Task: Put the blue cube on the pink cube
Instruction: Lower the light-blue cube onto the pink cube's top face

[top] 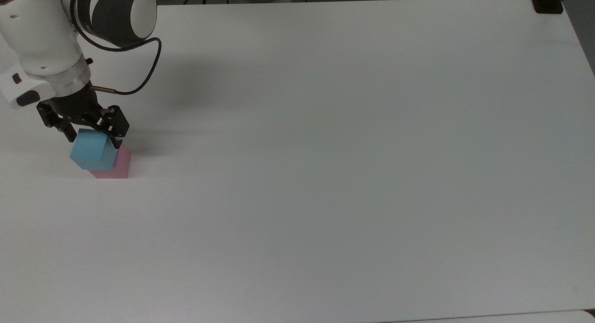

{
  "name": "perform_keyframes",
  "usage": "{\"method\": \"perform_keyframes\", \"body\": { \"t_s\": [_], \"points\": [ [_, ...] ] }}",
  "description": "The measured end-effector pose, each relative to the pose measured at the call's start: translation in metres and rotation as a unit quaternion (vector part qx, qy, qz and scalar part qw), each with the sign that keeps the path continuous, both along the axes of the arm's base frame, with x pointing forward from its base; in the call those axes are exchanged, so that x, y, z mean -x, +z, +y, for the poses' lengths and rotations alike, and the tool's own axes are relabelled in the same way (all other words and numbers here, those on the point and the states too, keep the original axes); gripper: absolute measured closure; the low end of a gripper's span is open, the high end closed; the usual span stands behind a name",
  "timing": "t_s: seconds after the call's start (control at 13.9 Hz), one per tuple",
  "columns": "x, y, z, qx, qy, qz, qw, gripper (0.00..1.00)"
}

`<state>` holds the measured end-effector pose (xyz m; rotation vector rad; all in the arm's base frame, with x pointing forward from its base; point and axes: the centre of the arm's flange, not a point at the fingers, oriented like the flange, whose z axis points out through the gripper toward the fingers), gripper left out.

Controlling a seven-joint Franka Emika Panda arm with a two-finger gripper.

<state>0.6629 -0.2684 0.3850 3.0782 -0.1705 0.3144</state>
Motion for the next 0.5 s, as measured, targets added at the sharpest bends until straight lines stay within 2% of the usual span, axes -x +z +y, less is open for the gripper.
{"method": "perform_keyframes", "body": {
  "t_s": [0.29, 0.5],
  "points": [
    [0.001, 0.019, 0.0, 0.006, 0.0, -0.012, 0.9999, 0.0],
    [0.015, 0.093, 0.007, 0.019, 0.002, -0.026, 0.9995, 0.0]
  ]
}}
